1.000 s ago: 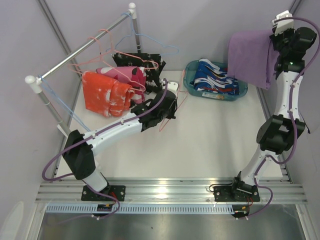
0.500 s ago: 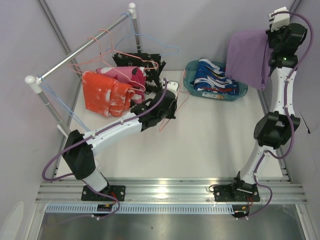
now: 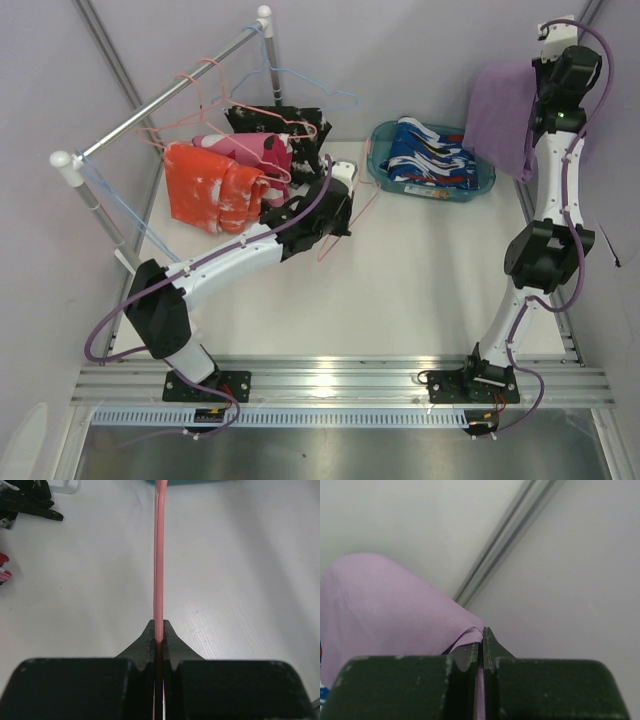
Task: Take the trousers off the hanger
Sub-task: Place the trousers into the basket
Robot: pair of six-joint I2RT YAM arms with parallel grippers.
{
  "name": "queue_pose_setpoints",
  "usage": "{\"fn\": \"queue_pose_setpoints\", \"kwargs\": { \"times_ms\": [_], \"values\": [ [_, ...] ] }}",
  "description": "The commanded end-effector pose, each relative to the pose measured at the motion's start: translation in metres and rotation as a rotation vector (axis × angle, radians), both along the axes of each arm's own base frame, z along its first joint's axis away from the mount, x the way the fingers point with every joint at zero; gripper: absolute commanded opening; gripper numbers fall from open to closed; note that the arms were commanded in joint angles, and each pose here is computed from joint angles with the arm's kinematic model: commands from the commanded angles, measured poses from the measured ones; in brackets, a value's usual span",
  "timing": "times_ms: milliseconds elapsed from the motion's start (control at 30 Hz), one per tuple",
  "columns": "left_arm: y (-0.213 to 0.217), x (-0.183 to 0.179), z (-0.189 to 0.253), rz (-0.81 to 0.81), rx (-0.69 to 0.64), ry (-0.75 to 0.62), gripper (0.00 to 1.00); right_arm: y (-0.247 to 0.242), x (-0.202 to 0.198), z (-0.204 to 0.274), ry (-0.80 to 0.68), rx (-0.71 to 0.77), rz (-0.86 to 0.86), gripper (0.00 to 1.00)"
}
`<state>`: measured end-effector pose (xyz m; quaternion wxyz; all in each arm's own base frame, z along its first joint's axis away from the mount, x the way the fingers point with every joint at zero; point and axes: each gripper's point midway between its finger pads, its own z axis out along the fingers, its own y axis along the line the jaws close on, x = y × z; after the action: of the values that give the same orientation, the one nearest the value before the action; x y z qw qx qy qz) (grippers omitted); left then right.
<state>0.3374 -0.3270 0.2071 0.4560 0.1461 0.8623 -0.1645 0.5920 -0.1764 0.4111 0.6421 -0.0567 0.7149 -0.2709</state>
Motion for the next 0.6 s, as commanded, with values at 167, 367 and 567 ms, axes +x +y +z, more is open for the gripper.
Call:
{"fn": "queue_pose_setpoints", "kwargs": {
  "times_ms": [167,367,567],
  "values": [
    [0.001,0.004,0.014,-0.005,-0.051,-0.039,0.0,0.016,-0.01,0.076,-0.223,-0.071,-0.103,0.0],
    [0.008,0.001,0.016,0.005,-0.06,-0.042,0.0,0.069,0.024,0.019,-0.118,-0.085,-0.052,0.0],
    [0.024,-0.006,0.018,0.022,-0.059,-0.053,0.0,0.163,0.044,-0.054,0.044,-0.121,0.071,0.0]
  ]
}}
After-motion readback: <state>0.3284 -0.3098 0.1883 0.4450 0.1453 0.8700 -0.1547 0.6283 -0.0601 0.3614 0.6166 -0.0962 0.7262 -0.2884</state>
